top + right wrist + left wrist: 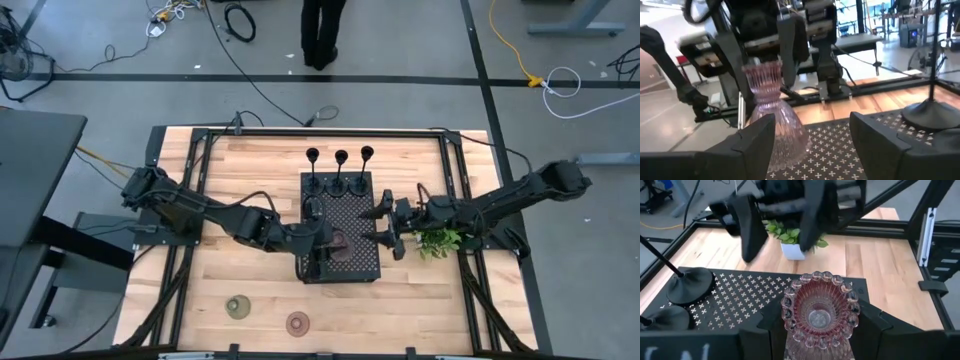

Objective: Pick & Place candle stick holders
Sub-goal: Put the top pink glass candle holder on the shelf

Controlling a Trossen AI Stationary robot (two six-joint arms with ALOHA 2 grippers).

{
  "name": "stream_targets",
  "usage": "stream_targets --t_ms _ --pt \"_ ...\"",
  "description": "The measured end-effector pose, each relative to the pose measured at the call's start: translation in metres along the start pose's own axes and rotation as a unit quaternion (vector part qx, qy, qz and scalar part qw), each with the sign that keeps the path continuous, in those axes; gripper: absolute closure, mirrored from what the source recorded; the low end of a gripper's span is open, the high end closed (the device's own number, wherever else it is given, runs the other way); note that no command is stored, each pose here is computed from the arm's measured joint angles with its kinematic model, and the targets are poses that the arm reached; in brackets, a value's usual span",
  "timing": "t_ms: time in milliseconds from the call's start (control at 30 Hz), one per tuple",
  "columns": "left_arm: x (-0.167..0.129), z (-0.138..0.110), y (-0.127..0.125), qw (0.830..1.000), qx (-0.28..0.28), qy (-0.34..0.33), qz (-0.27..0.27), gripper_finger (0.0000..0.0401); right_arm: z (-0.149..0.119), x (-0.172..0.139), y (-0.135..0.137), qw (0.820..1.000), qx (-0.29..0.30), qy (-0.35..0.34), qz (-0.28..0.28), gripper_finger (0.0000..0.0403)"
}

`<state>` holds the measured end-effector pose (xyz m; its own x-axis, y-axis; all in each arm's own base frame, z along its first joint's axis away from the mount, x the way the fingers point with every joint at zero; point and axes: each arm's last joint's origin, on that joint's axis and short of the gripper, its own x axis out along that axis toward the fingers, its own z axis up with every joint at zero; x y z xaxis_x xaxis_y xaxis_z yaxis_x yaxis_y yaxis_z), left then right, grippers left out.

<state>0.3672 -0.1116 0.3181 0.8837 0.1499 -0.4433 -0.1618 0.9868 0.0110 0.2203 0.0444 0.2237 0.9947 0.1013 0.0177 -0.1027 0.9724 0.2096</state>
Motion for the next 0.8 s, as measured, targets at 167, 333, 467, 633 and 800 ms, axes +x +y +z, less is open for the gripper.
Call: stream_targets --t_ms 167,333,467,633,800 --pt "0.000 0.002 0.000 1.000 0.007 -0.009 -0.001 0.0238 -0.007 0.026 0.011 1.000 -0.013 0.025 0.007 0.0146" --pt "0.000 0.001 0.000 1.000 0.012 -0.003 0.000 0.0240 -0.002 0.058 0.020 0.998 -0.049 0.044 0.024 0.0146" --pt "0.000 0.001 0.000 1.000 0.010 -0.003 -0.004 0.0247 -0.001 0.079 0.025 0.996 -0.055 0.063 0.037 0.0146" --pt "0.000 -0.001 -0.001 1.000 0.015 0.008 -0.013 0.0260 -0.005 0.093 0.028 0.994 -0.070 0.081 0.035 0.0152" --pt "-0.001 -0.002 -0.001 1.000 0.011 0.012 -0.011 0.0260 -0.005 0.093 0.029 0.992 -0.080 0.087 0.036 0.0197"
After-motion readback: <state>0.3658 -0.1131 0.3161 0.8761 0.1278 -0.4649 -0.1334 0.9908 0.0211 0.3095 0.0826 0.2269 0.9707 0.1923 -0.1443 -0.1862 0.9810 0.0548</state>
